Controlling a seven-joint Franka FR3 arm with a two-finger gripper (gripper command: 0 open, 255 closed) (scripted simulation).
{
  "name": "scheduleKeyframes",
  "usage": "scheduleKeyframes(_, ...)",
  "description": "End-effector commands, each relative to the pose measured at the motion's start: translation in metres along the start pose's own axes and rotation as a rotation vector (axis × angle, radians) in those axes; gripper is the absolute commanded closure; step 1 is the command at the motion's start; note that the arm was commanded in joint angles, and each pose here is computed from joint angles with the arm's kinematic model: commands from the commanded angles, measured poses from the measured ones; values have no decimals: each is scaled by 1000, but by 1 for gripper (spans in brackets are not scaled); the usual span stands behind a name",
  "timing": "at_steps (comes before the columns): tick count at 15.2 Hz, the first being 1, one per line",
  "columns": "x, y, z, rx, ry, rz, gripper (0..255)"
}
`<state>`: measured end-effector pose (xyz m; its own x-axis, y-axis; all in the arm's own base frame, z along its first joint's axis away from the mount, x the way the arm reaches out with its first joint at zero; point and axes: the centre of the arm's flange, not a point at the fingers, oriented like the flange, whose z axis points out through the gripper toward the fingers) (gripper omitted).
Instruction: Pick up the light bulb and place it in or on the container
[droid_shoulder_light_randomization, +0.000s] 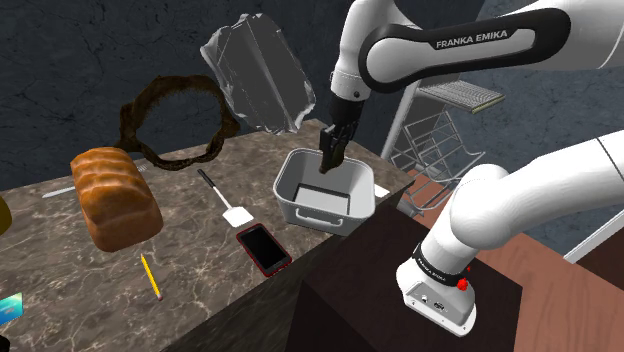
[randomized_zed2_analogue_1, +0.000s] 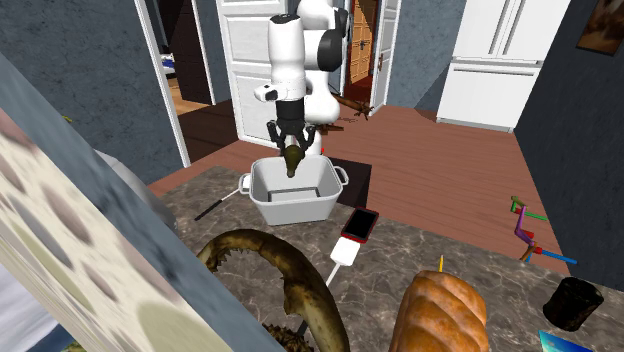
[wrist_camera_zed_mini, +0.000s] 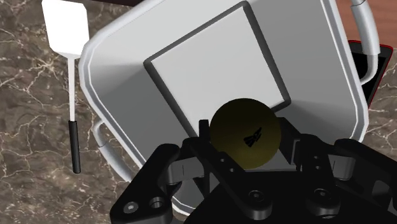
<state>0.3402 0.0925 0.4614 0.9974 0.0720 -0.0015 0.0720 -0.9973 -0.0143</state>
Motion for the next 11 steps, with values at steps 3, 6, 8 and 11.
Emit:
scheduleKeyframes(3, 0, 0, 0, 0, 0, 0, 0)
scheduleKeyframes(6, 0, 0, 0, 0, 0, 0, 0)
scheduleKeyframes(8, 0, 0, -26, 0, 0, 0, 0)
scheduleKeyframes(11, 0, 0, -50, 0, 0, 0, 0)
